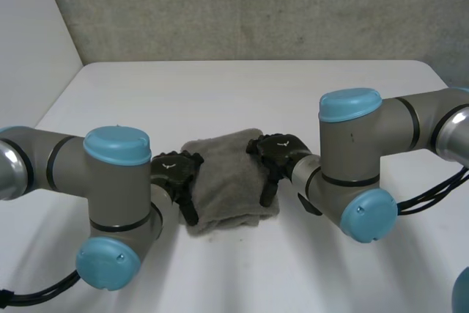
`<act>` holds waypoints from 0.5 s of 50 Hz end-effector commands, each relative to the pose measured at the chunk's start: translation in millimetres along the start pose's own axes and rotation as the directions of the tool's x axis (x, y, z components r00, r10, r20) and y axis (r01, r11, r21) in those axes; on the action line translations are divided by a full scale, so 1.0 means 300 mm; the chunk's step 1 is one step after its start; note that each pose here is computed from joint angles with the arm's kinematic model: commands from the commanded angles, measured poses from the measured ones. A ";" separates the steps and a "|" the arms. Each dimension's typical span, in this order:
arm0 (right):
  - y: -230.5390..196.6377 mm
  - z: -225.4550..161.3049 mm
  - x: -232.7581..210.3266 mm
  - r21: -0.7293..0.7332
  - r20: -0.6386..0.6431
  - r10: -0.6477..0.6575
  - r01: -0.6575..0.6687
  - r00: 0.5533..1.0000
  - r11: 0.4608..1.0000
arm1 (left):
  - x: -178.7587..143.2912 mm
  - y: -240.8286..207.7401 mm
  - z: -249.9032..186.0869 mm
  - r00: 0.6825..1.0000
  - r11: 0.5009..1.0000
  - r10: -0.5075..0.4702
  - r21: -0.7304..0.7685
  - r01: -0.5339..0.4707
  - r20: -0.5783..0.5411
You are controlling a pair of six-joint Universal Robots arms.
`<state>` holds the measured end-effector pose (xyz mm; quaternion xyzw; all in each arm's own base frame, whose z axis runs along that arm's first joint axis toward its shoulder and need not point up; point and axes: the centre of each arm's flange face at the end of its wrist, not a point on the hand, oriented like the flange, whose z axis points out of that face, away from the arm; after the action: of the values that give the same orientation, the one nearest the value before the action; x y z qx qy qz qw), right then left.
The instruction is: Fold the towel.
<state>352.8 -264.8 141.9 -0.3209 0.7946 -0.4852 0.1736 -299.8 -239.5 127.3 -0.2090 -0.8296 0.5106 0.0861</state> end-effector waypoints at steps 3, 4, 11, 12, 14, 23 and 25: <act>-0.040 -0.035 -0.006 0.033 0.002 -0.031 0.031 1.000 0.999 | 0.002 -0.033 -0.007 1.000 0.999 -0.001 0.034 0.001 -0.006; -0.087 -0.064 -0.003 0.075 -0.003 -0.034 0.034 0.999 0.997 | 0.001 -0.060 -0.015 1.000 0.998 -0.004 0.058 0.004 -0.008; -0.273 -0.204 0.022 0.265 -0.056 -0.030 0.044 0.998 0.963 | -0.017 -0.274 -0.116 0.999 0.967 -0.034 0.251 0.035 -0.009; -0.313 -0.241 0.038 0.308 -0.092 -0.022 0.050 0.995 0.950 | -0.026 -0.335 -0.151 0.999 0.951 -0.044 0.307 0.044 -0.007; -0.357 -0.286 0.064 0.350 -0.141 -0.006 0.055 0.990 0.935 | -0.037 -0.399 -0.192 0.999 0.929 -0.054 0.366 0.052 -0.004; -0.493 -0.534 0.245 0.452 -0.404 0.109 0.095 0.908 0.887 | -0.192 -0.597 -0.394 0.988 0.870 -0.126 0.488 0.068 0.087; -0.492 -0.559 0.263 0.447 -0.422 0.114 0.097 0.899 0.889 | -0.207 -0.602 -0.412 0.986 0.872 -0.131 0.485 0.068 0.098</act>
<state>283.3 -259.1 328.4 -0.1916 0.6801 -0.6996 0.1060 -272.5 -240.8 322.0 -0.1289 -0.6932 0.6975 0.1281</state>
